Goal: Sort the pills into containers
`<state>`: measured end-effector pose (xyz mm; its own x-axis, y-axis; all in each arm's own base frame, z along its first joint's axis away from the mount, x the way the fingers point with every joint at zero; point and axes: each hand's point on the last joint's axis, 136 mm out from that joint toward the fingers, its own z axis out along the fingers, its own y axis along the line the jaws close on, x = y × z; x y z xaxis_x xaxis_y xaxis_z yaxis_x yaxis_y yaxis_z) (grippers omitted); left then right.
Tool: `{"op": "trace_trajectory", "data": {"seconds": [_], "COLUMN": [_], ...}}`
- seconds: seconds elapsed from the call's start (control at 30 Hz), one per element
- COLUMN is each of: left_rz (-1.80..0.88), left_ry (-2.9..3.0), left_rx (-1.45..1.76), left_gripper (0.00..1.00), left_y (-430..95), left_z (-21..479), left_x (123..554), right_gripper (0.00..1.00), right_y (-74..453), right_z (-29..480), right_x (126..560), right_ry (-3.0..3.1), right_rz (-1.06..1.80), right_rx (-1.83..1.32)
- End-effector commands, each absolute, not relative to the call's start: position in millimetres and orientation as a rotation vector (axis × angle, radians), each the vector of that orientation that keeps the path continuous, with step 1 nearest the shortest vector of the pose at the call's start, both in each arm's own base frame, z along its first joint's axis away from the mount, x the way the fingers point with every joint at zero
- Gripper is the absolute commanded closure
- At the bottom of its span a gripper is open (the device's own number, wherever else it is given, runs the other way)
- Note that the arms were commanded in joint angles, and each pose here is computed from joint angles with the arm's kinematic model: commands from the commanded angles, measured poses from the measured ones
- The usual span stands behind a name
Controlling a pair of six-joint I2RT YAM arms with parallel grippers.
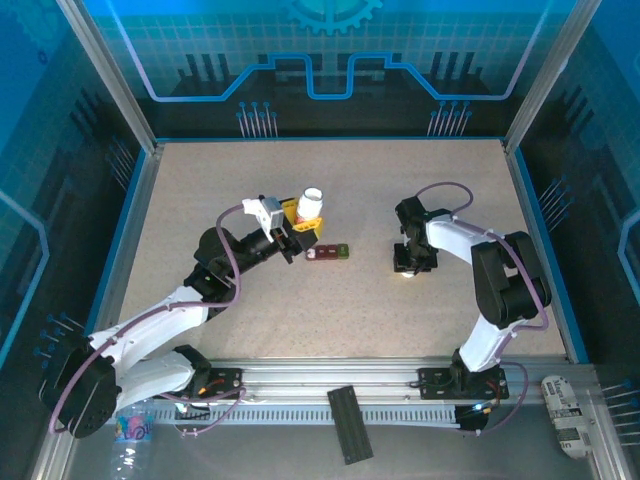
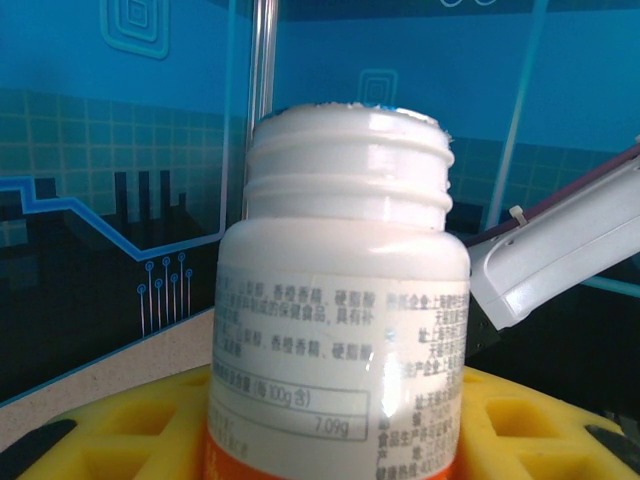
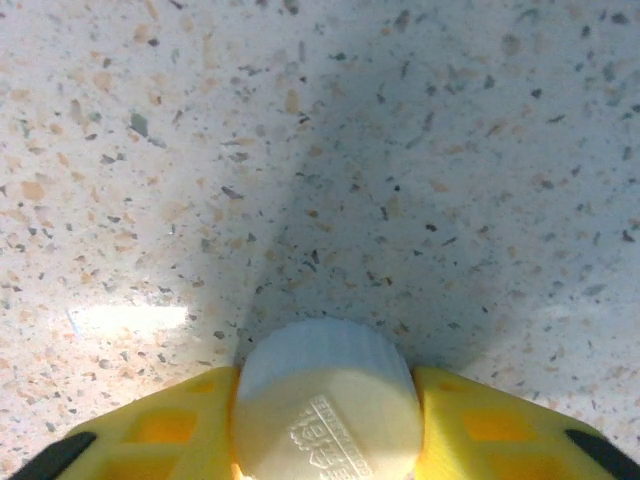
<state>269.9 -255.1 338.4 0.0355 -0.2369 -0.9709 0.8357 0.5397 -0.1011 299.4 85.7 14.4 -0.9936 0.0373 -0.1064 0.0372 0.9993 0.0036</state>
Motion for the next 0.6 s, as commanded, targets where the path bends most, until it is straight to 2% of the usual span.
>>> {"op": "trace_trajectory", "data": {"seconds": [0.0, 0.07, 0.33, 0.57], "left_rz": [-0.906, -0.894, -0.852, -0.82], "left_ry": [1.246, 1.249, 1.278, 1.313], "left_rx": [0.625, 0.628, 0.636, 0.635], "left_gripper": [1.0, 1.0, 1.0, 1.0], "left_y": [-256, -255, -257, -260], "left_z": [341, 339, 322, 300], "left_x": [262, 263, 270, 282], "right_gripper": [0.64, 0.67, 0.68, 0.68], "right_y": [93, 96, 123, 168], "right_z": [13, 18, 78, 170], "right_x": [297, 298, 311, 323], "right_ry": [3.031, 3.012, 2.881, 2.71], "right_rz": [0.04, 0.066, 0.232, 0.367], "right_rx": [0.043, 0.045, -0.027, -0.198]}}
